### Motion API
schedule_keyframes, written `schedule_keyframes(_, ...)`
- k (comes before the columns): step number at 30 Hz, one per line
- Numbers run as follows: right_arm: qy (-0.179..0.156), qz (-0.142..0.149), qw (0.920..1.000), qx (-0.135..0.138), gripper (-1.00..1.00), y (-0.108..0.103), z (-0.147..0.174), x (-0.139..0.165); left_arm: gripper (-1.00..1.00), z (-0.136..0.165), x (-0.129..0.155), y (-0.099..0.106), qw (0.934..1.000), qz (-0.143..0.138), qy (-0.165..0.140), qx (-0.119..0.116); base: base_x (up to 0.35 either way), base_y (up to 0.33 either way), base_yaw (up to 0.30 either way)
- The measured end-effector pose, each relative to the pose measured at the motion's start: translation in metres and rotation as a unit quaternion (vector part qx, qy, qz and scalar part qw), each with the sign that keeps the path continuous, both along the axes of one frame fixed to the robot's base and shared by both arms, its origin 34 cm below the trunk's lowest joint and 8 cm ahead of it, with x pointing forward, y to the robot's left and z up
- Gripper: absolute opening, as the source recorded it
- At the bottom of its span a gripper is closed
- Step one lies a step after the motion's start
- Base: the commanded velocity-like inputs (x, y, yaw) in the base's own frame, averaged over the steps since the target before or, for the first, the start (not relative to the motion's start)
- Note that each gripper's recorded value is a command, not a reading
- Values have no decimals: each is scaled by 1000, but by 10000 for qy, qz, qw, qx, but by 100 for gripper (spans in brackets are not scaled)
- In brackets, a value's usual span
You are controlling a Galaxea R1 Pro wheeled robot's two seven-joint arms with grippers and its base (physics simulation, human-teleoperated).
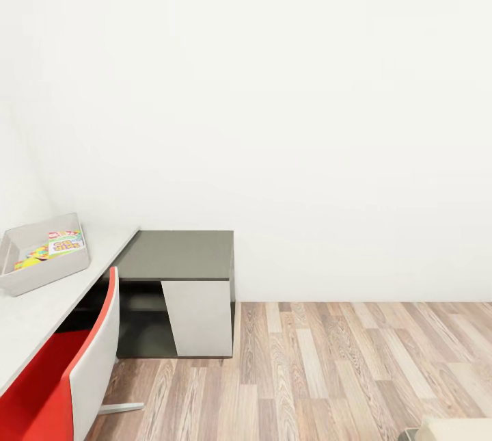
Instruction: Put all the toys in the child's room - the three board games (two on the bed and one on the table), the two jigsaw puzzles on the table, and the tennis ball on the table - inside the toy box on the table in the child's room.
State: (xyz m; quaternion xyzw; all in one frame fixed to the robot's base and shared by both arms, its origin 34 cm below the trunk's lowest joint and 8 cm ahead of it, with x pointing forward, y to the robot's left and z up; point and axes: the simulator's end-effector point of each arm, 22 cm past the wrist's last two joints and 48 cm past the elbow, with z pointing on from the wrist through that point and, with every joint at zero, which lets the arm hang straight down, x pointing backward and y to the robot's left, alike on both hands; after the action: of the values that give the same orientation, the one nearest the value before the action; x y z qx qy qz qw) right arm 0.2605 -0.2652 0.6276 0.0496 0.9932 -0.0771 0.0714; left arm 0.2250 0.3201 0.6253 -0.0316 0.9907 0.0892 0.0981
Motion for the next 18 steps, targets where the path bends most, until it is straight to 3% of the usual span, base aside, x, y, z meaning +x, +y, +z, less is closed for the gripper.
schedule_keyframes(2, -69, -6, 10000, -62, 100, -7, -1, -11, 100, -1, -11, 2, 10000, -1, 43, 26, 0, 0, 0)
schedule_keyframes(5, -460, -46, 9985, -301, 100, -38, 1, -21, 100, -1, -26, 6, 9999, 3, 29, 100, 0, 0, 0)
schedule_keyframes(9, -759, -56, 9959, -481, 100, -62, 5, -22, 100, -1, -43, 8, 9998, 15, 105, 151, 0, 0, 0)
schedule_keyframes(14, -746, -49, 9958, -535, 100, -69, 5, -36, 100, -2, -74, 7, 9994, 17, 308, 162, 0, 0, 0)
schedule_keyframes(18, -732, -46, 9959, -520, 100, -66, 5, -40, 100, -2, -82, 6, 9994, 18, 317, 161, 0, 0, 0)
